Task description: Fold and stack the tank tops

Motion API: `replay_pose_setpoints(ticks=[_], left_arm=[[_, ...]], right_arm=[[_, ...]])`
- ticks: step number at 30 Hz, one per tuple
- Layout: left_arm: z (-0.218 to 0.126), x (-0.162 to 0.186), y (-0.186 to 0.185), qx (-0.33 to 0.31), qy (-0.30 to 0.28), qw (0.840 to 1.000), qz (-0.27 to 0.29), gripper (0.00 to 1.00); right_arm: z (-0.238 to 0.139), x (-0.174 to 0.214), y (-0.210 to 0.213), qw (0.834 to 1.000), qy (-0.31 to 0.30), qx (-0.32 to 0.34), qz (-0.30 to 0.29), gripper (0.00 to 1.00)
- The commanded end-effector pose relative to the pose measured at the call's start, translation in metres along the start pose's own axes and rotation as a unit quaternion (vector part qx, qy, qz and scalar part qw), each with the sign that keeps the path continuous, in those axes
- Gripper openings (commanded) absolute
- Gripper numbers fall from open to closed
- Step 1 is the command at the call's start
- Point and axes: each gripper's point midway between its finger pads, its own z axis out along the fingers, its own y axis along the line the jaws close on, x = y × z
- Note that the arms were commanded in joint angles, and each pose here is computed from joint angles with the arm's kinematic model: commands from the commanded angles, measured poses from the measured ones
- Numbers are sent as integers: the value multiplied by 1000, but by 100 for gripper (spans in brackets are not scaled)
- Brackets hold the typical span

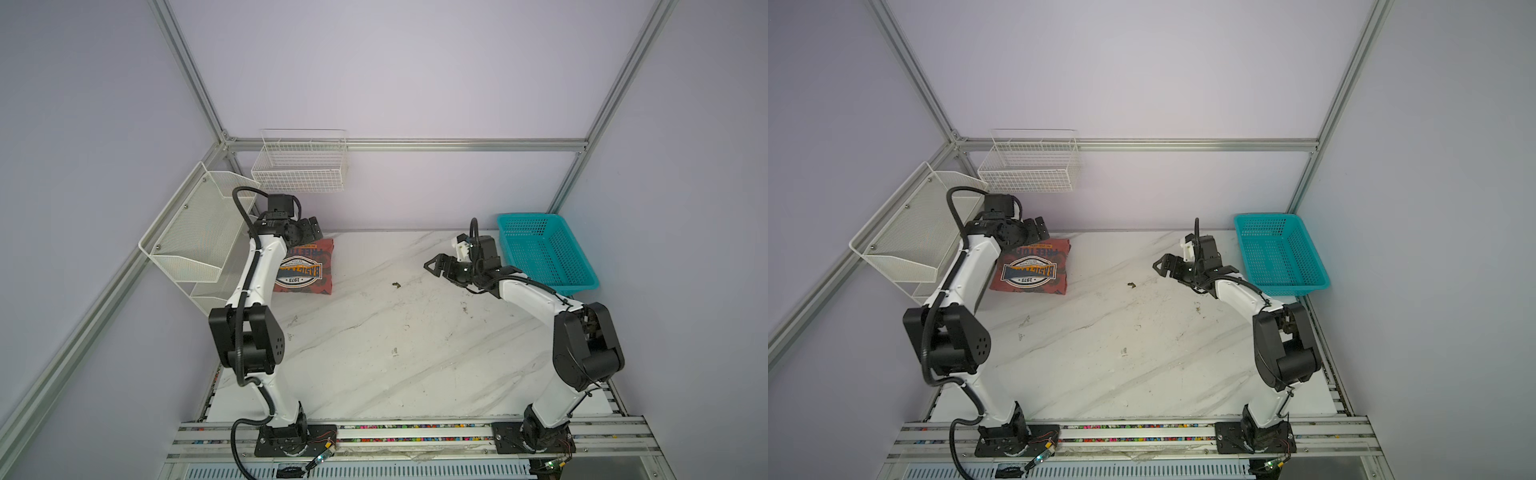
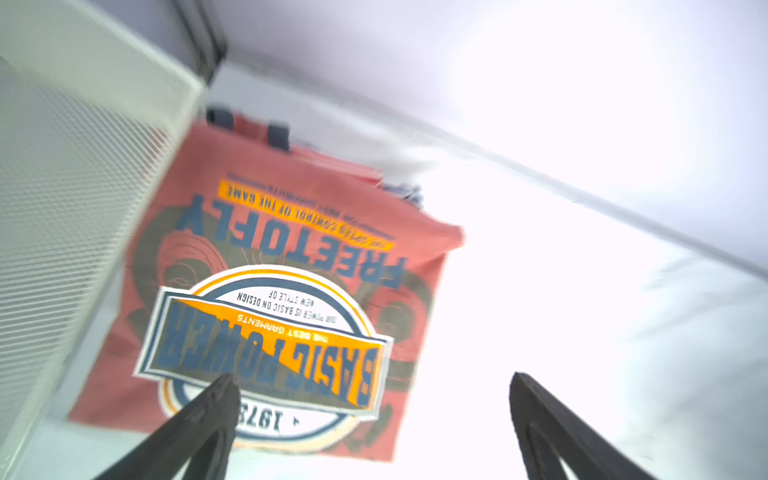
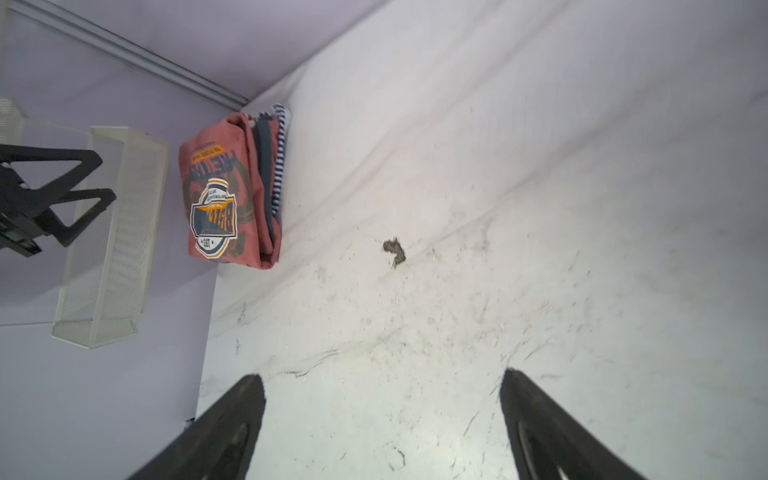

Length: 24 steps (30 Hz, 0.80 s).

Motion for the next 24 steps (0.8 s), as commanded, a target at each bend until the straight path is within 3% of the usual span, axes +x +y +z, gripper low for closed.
replay_pose_setpoints(ticks=[1,4,8,15,20,24], left_arm=[[-33,1,-14,33,-48,998,22,100],[-60,15,-26,64,-97,992,56,100],[-85,42,-20,70,-175,978,89,100],[-68,113,23,23,-222,967,123,100],[-51,143,50,-20,-251,959,126,100],[-33,154,65,-55,-239,962,119,100]], right_arm=[[-40,-29,1,998,-54,17,-29,97],[-74,-48,-10,989,-115,64,-60,97],[-111,-58,-33,960,-196,151,-132,97],[-151,-42,-76,901,-307,244,-186,97],[-168,-29,-104,852,-361,296,-237,97],[-173,-20,-131,835,-386,314,-237,98]])
